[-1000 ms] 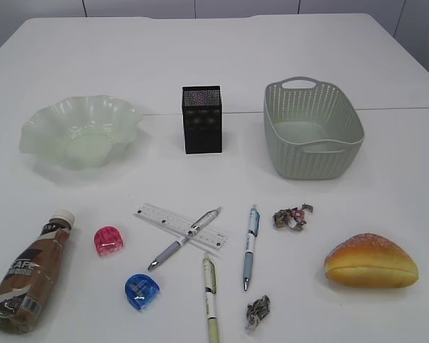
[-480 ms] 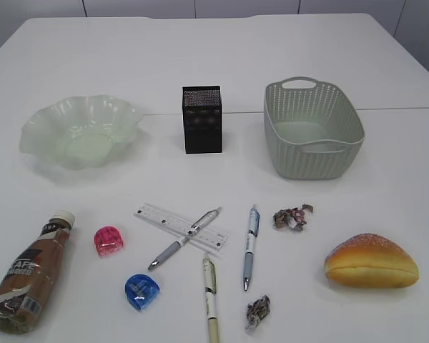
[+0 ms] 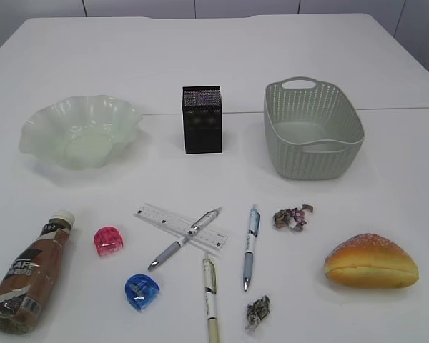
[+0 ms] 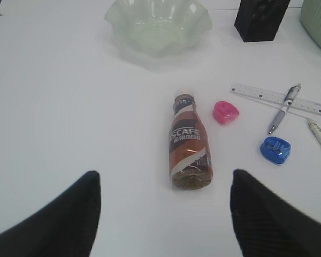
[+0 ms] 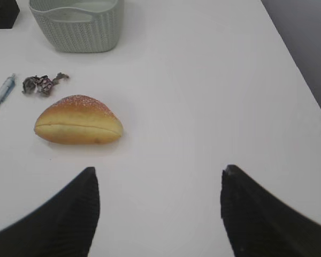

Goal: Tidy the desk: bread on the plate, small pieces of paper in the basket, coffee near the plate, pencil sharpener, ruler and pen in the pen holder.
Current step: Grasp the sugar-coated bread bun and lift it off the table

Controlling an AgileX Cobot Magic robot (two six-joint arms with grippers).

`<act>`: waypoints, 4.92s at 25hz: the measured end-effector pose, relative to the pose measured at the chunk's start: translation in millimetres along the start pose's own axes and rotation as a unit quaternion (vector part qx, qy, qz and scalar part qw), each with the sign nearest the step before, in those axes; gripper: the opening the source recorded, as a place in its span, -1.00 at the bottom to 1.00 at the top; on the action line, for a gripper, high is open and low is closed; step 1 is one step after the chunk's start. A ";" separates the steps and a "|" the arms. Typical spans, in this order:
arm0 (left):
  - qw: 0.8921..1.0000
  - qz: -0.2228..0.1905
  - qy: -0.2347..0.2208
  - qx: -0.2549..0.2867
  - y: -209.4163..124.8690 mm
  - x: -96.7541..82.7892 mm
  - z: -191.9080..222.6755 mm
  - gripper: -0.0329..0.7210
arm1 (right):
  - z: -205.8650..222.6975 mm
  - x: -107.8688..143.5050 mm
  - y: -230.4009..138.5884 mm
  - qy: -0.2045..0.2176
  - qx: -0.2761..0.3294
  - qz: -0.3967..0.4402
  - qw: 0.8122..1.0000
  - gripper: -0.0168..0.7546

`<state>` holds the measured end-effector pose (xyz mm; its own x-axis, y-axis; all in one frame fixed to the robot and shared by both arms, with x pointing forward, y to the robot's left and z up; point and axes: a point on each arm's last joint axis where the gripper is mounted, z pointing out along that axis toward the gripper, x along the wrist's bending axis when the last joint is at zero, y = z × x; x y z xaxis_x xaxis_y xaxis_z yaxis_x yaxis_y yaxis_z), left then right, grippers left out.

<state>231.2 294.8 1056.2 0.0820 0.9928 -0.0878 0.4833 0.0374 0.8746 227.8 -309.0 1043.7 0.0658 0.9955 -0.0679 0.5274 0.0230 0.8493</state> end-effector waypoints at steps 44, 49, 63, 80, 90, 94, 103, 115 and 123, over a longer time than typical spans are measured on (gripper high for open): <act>0.987 -0.055 -0.040 0.148 84.1 -8.0 99.1 0.53 | 222.9 54.0 132.2 0.232 0.294 -0.318 0.871 0.37; 0.986 -0.058 -0.052 0.151 83.6 -10.5 98.8 0.53 | 238.1 61.9 122.6 0.277 0.309 -0.323 0.851 0.37; 0.984 -0.062 -0.058 0.157 82.7 -11.9 98.3 0.53 | 250.8 64.4 108.4 0.345 0.322 -0.420 0.775 0.37; 0.984 -0.063 -0.060 0.158 82.6 -12.2 98.3 0.53 | 277.2 63.7 88.1 0.410 0.299 -0.556 0.658 0.38; 0.984 -0.063 -0.060 0.158 82.6 -12.2 98.3 0.53 | 292.0 62.5 82.2 0.382 0.311 -0.548 0.676 0.56; 0.984 -0.063 -0.060 0.158 82.6 -12.2 98.3 0.52 | 295.4 62.6 79.8 0.379 0.316 -0.544 0.679 0.57; 0.984 -0.063 -0.060 0.158 82.6 -12.2 98.3 0.52 | 304.8 63.7 73.4 0.379 0.321 -0.540 0.679 0.58; 0.984 -0.063 -0.060 0.158 82.6 -12.2 98.3 0.52 | 316.6 64.8 65.0 0.378 0.325 -0.540 0.678 0.56; 0.984 -0.063 -0.060 0.158 82.6 -12.2 98.3 0.52 | 321.3 65.1 61.2 0.378 0.328 -0.541 0.676 0.15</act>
<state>355.8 274.6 1082.6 0.0969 0.9612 -0.2582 0.7411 0.1035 0.6634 536.5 -272.3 923.0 -0.9798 0.1972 0.0338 0.1994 0.9762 0.0857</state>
